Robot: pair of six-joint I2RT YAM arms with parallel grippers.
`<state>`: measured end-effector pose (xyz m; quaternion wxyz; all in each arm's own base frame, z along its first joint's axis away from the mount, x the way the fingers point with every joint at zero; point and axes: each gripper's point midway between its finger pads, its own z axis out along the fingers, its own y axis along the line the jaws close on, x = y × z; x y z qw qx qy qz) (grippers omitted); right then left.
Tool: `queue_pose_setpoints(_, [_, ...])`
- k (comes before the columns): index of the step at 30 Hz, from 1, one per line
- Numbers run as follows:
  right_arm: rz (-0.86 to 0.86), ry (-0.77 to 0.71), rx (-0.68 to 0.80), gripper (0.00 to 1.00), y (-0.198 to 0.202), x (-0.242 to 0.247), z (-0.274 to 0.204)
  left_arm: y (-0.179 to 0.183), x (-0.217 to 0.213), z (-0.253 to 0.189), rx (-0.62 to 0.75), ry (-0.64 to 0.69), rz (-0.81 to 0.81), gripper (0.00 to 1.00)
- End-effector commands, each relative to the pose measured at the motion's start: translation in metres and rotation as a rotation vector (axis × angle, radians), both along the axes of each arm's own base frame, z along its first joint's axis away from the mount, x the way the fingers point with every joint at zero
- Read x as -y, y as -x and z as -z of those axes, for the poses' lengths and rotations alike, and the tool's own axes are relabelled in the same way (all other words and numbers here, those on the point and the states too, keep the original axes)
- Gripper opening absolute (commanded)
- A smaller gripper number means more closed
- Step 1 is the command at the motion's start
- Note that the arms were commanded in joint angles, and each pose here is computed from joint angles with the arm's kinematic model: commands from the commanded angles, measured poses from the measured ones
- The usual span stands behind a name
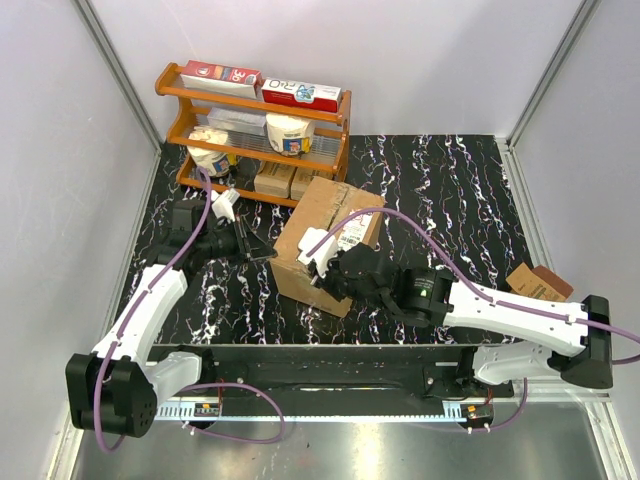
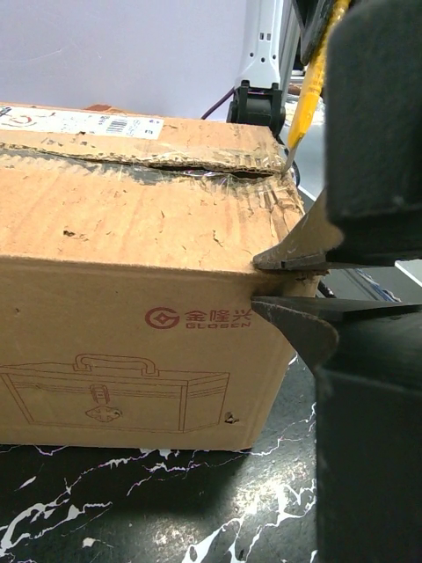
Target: Unpack the express box
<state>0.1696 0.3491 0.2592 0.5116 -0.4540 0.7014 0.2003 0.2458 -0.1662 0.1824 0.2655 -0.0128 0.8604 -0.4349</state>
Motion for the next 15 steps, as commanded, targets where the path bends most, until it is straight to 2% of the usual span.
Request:
queue_pose_setpoints(1, [0.040,0.101,-0.054,0.00,0.008,0.031,0.021,-0.005,-0.012,0.012,-0.023,-0.072,-0.066,0.00])
queue_pose_setpoints(15, [0.064,0.142,-0.063,0.00,0.014,0.060,0.017,-0.009,-0.013,0.009,-0.014,-0.075,-0.071,0.00])
